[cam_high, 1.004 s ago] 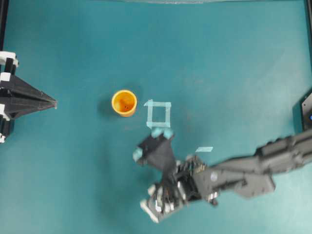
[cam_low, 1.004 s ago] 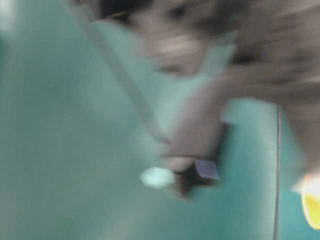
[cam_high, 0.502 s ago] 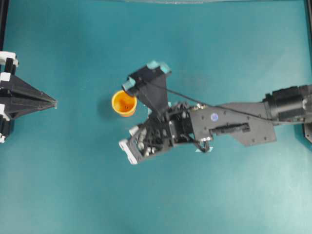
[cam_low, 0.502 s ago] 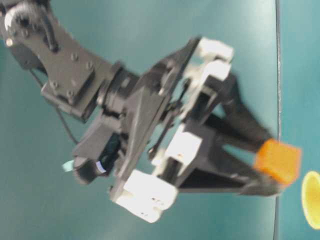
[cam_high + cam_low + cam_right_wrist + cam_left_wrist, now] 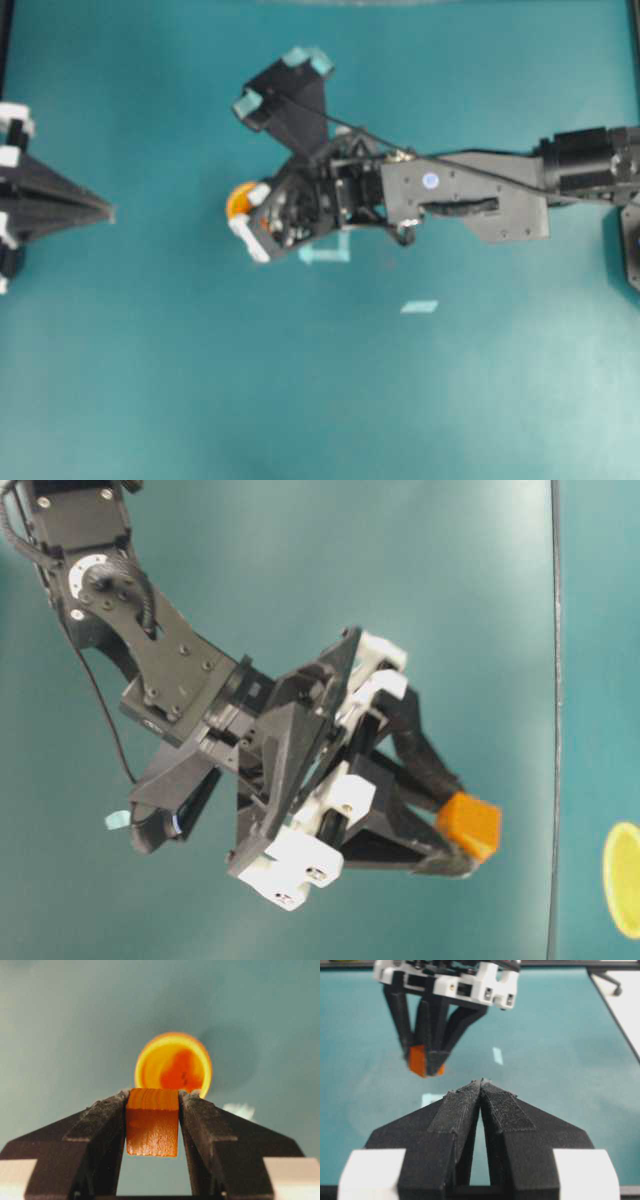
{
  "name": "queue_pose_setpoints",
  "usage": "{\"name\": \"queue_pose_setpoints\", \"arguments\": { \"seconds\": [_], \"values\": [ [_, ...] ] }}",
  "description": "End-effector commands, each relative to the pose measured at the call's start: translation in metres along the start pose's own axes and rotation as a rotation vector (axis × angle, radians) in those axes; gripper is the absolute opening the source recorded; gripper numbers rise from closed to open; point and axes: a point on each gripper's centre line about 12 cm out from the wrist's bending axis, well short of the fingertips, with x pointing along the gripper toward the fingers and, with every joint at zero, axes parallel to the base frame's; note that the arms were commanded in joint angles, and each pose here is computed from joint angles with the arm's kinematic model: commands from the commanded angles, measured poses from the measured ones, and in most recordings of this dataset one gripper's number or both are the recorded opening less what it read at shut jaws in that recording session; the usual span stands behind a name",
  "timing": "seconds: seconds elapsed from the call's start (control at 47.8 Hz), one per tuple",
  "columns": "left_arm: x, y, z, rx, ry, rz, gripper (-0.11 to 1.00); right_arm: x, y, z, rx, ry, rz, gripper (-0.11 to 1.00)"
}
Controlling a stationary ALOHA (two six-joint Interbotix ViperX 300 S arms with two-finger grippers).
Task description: Move the block toward the cup with right arm.
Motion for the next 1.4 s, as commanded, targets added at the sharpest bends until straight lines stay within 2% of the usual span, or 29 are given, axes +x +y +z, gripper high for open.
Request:
{"name": "queue_pose_setpoints", "arguments": {
  "seconds": [0.0,0.209,0.397,0.857,1.38],
  "values": [
    [0.001,-0.001,0.012,0.005,-0.029,-0.003,0.07,-0.019,0.007,0.022,-0.017,-0.078,0.045,0.41],
    [0.001,-0.001,0.013,0.002,-0.031,-0.003,0.07,-0.013,0.007,0.024,-0.081,-0.118,0.040,0.41],
    [0.001,-0.001,0.013,0.003,-0.031,-0.003,0.07,0.001,0.008,0.022,-0.107,-0.129,0.060,0.41],
    [0.001,-0.001,0.013,0.002,-0.032,-0.003,0.07,0.015,-0.001,0.026,-0.096,-0.128,0.045,0.41],
    [0.001,-0.001,0.013,0.002,-0.032,-0.003,0.07,0.021,0.004,0.030,-0.093,-0.133,0.050,0.41]
  ]
}}
